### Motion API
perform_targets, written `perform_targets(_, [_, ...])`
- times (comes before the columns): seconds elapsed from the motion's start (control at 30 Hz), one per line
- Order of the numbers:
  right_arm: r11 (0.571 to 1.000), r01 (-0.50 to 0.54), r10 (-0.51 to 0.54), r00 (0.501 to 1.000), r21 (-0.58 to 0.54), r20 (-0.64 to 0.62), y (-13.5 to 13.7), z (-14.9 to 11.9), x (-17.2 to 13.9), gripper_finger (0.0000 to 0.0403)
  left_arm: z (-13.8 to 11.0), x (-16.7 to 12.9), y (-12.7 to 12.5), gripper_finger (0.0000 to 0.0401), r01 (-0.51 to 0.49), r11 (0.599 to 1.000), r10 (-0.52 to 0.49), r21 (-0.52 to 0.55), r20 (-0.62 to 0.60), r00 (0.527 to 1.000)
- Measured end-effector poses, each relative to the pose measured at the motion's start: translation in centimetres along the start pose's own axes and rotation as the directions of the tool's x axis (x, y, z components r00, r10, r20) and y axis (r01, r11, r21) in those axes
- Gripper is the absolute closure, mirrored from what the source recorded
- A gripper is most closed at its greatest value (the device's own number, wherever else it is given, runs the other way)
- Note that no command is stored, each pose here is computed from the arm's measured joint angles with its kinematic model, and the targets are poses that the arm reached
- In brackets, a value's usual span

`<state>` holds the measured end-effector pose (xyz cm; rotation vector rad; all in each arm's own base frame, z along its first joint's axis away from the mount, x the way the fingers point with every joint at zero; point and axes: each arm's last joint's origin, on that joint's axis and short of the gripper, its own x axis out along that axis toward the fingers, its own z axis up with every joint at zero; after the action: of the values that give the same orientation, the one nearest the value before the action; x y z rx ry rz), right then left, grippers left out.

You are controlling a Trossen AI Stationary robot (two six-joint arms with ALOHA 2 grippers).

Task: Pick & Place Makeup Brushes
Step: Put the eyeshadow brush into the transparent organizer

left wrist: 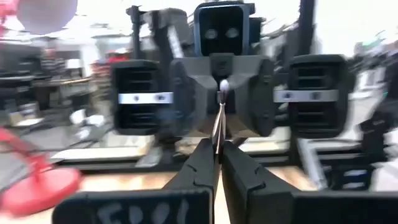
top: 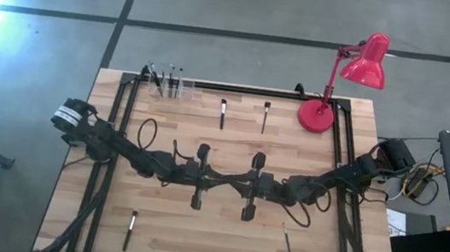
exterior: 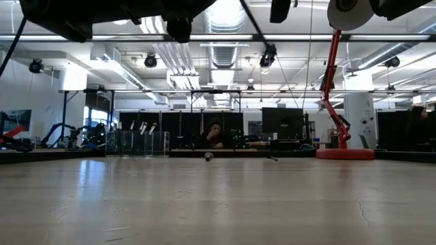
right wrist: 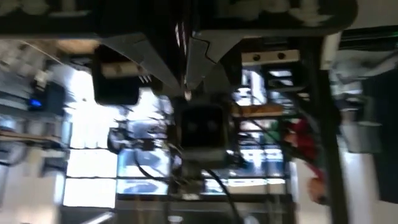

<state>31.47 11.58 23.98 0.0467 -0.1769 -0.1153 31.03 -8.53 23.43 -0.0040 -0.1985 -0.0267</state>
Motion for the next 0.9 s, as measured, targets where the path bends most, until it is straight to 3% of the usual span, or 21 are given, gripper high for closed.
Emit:
perform_targets(0.27, [0.998,0.057,-0.058,0.998,-0.035,-0.032,-0.3,0.4,-0.2,0.0312,1.4,-1.4,1.6,0.0394,-0.166,0.984,0.176,0.071,-0.173,0.969])
perform_targets(0.4, [0.984,0.137,-0.147,0.985,-0.113,-0.088,-0.7,0.5,-0.5,0.0288,2.4,-2.6,2.9,0.0394,-0.291,0.949,0.313,0.122,-0.254,0.915])
perform_targets(0.5, [0.969,0.170,-0.199,0.967,-0.180,-0.160,-1.2,0.1,-0.7,0.0291,3.1,-3.8,4.7,0.0394,-0.419,0.894,0.449,0.161,-0.311,0.838])
perform_targets(0.63, [0.960,0.178,-0.230,0.941,-0.214,-0.247,-1.9,-0.9,-0.8,0.0324,4.0,-5.3,8.0,0.0394,-0.573,0.805,0.587,0.155,-0.353,0.729])
perform_targets(0.8, [0.953,0.185,-0.251,0.925,-0.239,-0.284,-2.5,-2.0,-0.9,0.0380,4.7,-7.2,13.4,0.0394,-0.735,0.658,0.729,0.163,-0.381,0.569])
perform_targets(0.9, [0.951,0.184,-0.256,0.920,-0.247,-0.297,-2.8,-2.6,-1.2,0.0392,4.8,-8.3,16.8,0.0394,-0.796,0.584,0.774,0.159,-0.403,0.488])
